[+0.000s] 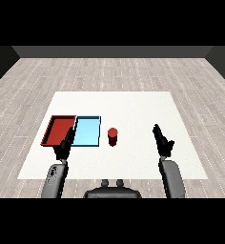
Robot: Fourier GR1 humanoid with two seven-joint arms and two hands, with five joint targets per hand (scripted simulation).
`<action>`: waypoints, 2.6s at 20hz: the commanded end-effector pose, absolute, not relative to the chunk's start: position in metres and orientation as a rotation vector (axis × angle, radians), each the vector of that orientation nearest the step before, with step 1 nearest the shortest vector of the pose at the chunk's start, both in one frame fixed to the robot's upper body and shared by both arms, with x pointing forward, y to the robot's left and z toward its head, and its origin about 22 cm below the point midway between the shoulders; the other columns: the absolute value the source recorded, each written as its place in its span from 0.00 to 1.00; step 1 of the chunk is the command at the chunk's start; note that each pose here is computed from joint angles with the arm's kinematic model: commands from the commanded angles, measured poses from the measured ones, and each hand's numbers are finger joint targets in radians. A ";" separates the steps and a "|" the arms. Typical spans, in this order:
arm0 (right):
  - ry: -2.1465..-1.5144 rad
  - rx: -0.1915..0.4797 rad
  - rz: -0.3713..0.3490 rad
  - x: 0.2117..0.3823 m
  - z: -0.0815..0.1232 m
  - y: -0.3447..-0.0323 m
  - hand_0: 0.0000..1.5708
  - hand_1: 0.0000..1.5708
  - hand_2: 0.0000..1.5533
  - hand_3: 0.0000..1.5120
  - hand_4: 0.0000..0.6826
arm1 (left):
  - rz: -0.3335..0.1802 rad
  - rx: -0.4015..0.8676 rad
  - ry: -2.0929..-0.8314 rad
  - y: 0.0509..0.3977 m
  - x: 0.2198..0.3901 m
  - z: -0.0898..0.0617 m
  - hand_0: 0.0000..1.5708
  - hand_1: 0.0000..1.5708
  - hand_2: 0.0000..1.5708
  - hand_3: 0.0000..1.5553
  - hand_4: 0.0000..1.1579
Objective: Pick the red can and put it in the red box
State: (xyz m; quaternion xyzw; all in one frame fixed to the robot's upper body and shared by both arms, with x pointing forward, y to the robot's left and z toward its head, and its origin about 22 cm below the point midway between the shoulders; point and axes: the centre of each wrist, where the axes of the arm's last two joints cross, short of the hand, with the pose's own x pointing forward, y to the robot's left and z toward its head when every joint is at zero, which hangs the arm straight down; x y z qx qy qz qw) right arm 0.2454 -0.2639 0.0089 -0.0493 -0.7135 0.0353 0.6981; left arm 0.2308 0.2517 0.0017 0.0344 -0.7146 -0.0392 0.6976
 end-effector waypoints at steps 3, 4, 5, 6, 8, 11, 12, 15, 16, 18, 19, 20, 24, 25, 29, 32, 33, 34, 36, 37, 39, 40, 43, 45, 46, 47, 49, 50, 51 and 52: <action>-1.555 -0.088 0.064 0.250 0.004 -0.241 0.00 0.00 0.00 0.00 0.00 | -0.081 0.078 -1.552 0.250 0.240 0.005 0.00 0.00 0.00 0.00 0.00; -1.556 -0.088 0.065 0.251 0.003 -0.234 0.00 0.00 0.00 0.00 0.00 | -0.081 0.078 -1.552 0.249 0.243 0.006 0.00 0.00 0.00 0.00 0.00; -1.556 -0.088 0.065 0.252 0.001 -0.226 0.00 0.00 0.00 0.00 0.00 | -0.081 0.078 -1.552 0.249 0.246 0.008 0.00 0.00 0.00 0.00 0.00; -1.548 -0.079 0.051 0.250 -0.012 -0.217 0.00 0.00 0.00 0.00 0.00 | -0.083 0.089 -1.545 0.244 0.258 0.003 0.00 0.00 0.00 0.00 0.00; -1.858 -0.014 0.024 0.257 0.023 -0.222 0.00 0.00 0.00 0.00 0.00 | 0.012 0.003 -1.966 0.237 0.252 0.031 0.00 0.00 0.00 0.00 0.00; -1.908 0.004 0.039 0.257 0.013 -0.222 0.00 0.00 0.00 0.00 0.00 | 0.009 -0.025 -1.998 0.238 0.248 0.022 0.00 0.00 0.00 0.00 0.00; -1.901 0.000 0.016 0.240 0.014 -0.235 0.00 0.00 0.00 0.00 0.00 | 0.002 -0.022 -2.009 0.256 0.251 0.031 0.00 0.00 0.00 0.00 0.00; -1.924 0.018 0.026 0.240 0.011 -0.222 0.00 0.00 0.00 0.00 0.00 | -0.025 -0.020 -2.002 0.248 0.251 0.002 0.00 0.00 0.00 0.00 0.00; -1.920 0.017 0.047 0.246 -0.012 -0.213 0.00 0.00 0.00 0.00 0.00 | -0.008 0.004 -2.010 0.232 0.249 0.000 0.00 0.00 0.00 0.00 0.00; -1.914 0.017 0.038 0.260 -0.004 -0.224 0.00 0.00 0.00 0.00 0.00 | -0.019 0.011 -2.010 0.241 0.243 0.018 0.00 0.00 0.00 0.00 0.00; -1.909 0.030 0.019 0.253 -0.021 -0.223 0.00 0.00 0.00 0.00 0.00 | -0.009 -0.011 -2.022 0.257 0.245 0.015 0.00 0.00 0.00 0.00 0.00; -1.913 0.015 0.038 0.253 0.002 -0.223 0.00 0.00 0.00 0.00 0.00 | -0.012 -0.018 -2.023 0.252 0.256 0.018 0.00 0.00 0.00 0.00 0.00; -1.905 0.055 0.033 0.255 -0.016 -0.208 0.00 0.00 0.00 0.00 0.00 | 0.004 -0.021 -2.032 0.257 0.256 0.018 0.00 0.00 0.00 0.00 0.00; -1.870 0.057 0.076 0.254 -0.001 -0.217 0.00 0.00 0.00 0.00 0.00 | 0.011 -0.027 -2.011 0.234 0.268 0.015 0.00 0.00 0.00 0.00 0.00; -1.856 0.051 0.039 0.262 -0.015 -0.200 0.00 0.00 0.00 0.00 0.00 | 0.019 -0.068 -2.004 0.245 0.260 0.000 0.00 0.00 0.00 0.00 0.00; -1.825 0.105 0.040 0.270 -0.006 -0.194 0.00 0.00 0.00 0.00 0.00 | 0.016 -0.047 -2.020 0.233 0.235 0.018 0.00 0.00 0.00 0.00 0.00; -1.834 0.121 -0.002 0.282 0.001 -0.192 0.00 0.00 0.00 0.00 0.00 | 0.029 -0.052 -2.030 0.253 0.251 0.009 0.00 0.00 0.00 0.00 0.00; -1.837 0.102 0.028 0.286 -0.016 -0.179 0.00 0.00 0.00 0.00 0.00 | 0.023 -0.045 -2.017 0.245 0.263 0.002 0.00 0.00 0.00 0.00 0.00; -1.798 0.138 0.015 0.276 -0.011 -0.172 0.00 0.00 0.00 0.00 0.00 | 0.040 -0.034 -2.047 0.240 0.260 0.015 0.00 0.00 0.00 0.00 0.00; -1.812 0.144 0.021 0.280 -0.006 -0.172 0.00 0.00 0.00 0.00 0.00 | 0.048 -0.027 -2.029 0.254 0.261 0.002 0.00 0.00 0.00 0.00 0.00; -1.781 0.156 0.001 0.283 -0.014 -0.171 0.00 0.00 0.00 0.00 0.00 | 0.028 -0.049 -2.042 0.270 0.240 0.006 0.00 0.00 0.00 0.00 0.00; -1.788 0.152 0.011 0.292 -0.026 -0.184 0.00 0.00 0.00 0.00 0.00 | 0.063 -0.047 -2.034 0.227 0.248 0.029 0.00 0.00 0.00 0.00 0.00; -1.770 0.157 0.005 0.285 -0.029 -0.148 0.00 0.00 0.00 0.00 0.00 | 0.047 -0.059 -2.031 0.263 0.247 0.013 0.00 0.00 0.00 0.00 0.00; -1.754 0.182 0.017 0.285 -0.018 -0.140 0.00 0.00 0.00 0.00 0.00 | 0.040 -0.036 -2.038 0.230 0.246 0.007 0.00 0.00 0.00 0.00 0.00; -1.747 0.217 -0.004 0.296 -0.033 -0.159 0.00 0.00 0.00 0.00 0.00 | 0.044 -0.037 -2.025 0.263 0.251 0.011 0.00 0.00 0.00 0.00 0.00; -1.742 0.204 -0.003 0.290 -0.047 -0.151 0.00 0.00 0.00 0.00 0.00 | 0.029 -0.033 -2.027 0.253 0.247 0.012 0.00 0.00 0.00 0.00 0.00; -1.746 0.210 -0.001 0.298 -0.044 -0.141 0.00 0.00 0.00 0.00 0.00 | 0.035 -0.065 -2.031 0.260 0.249 0.011 0.00 0.00 0.00 0.00 0.00; -1.730 0.213 -0.002 0.315 -0.018 -0.133 0.00 0.00 0.00 0.00 0.00 | 0.045 -0.066 -2.029 0.247 0.248 0.021 0.00 0.00 0.00 0.00 0.00; -1.699 0.223 -0.001 0.295 -0.035 -0.134 0.00 0.00 0.00 0.00 0.00 | 0.033 -0.057 -2.038 0.248 0.250 0.017 0.00 0.00 0.00 0.00 0.00; -1.734 0.238 -0.005 0.297 -0.045 -0.141 0.00 0.00 0.00 0.00 0.00 | 0.040 -0.035 -2.021 0.246 0.247 -0.001 0.00 0.00 0.00 0.00 0.00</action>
